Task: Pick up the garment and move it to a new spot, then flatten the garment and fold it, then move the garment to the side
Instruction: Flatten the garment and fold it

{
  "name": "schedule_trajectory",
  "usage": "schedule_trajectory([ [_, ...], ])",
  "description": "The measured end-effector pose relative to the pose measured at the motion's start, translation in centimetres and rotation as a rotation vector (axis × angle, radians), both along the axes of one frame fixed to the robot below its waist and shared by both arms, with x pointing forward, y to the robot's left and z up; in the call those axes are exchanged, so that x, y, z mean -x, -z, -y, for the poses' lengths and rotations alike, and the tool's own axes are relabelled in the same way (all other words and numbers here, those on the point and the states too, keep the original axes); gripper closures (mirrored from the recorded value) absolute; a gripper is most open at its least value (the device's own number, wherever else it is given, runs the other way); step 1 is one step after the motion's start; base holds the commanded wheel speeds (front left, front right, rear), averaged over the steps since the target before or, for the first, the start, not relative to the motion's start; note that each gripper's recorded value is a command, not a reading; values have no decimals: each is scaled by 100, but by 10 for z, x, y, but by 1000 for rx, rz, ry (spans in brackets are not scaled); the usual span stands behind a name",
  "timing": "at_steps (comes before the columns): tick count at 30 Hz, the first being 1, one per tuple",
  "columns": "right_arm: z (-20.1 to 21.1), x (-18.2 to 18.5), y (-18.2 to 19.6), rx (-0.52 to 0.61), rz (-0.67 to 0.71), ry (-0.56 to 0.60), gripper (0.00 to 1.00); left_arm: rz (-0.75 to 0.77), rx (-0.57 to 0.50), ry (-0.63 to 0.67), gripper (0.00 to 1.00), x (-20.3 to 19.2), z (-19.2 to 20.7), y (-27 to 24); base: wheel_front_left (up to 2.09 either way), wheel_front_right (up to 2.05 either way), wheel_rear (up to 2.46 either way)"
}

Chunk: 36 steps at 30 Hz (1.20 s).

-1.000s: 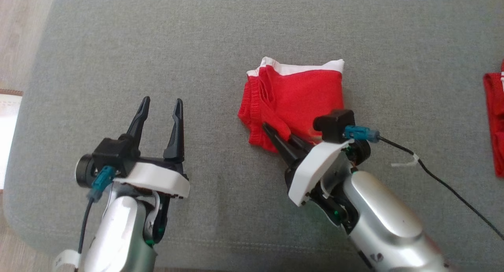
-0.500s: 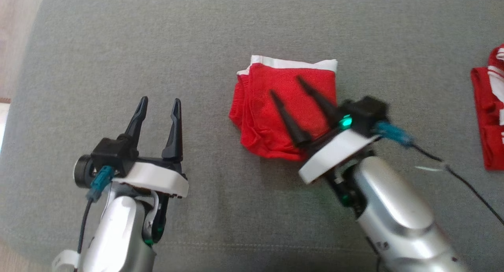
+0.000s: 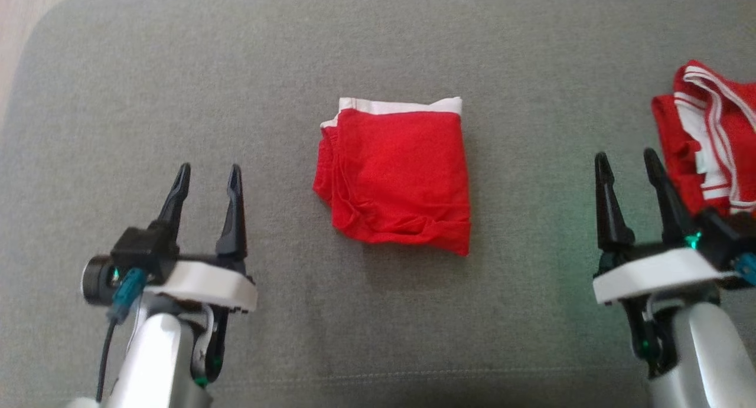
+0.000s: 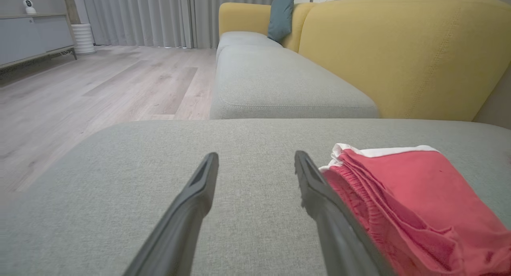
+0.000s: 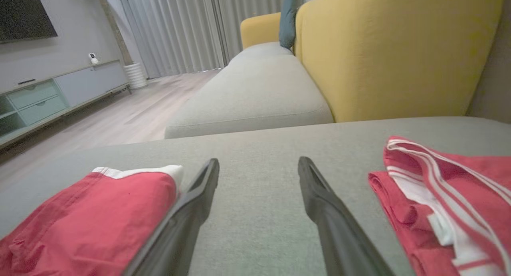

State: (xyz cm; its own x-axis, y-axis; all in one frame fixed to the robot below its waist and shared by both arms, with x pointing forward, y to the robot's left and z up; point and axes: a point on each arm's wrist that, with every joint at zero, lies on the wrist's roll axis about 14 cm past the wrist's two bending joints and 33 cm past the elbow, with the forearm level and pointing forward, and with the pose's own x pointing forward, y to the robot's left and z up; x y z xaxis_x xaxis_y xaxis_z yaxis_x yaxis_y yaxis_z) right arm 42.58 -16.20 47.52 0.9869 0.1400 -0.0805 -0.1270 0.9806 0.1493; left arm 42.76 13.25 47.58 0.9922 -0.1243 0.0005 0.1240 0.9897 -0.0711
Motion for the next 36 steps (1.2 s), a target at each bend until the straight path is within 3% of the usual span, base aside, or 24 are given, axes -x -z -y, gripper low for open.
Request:
schedule_trajectory([
  [20,11,81,-23,3,-10,48,0,-4,-40,-3,0,62,-3,-5,0,0,0],
  [36,7,92,-29,8,-6,39,0,18,-61,-36,0,72,-13,-14,0,0,0],
])
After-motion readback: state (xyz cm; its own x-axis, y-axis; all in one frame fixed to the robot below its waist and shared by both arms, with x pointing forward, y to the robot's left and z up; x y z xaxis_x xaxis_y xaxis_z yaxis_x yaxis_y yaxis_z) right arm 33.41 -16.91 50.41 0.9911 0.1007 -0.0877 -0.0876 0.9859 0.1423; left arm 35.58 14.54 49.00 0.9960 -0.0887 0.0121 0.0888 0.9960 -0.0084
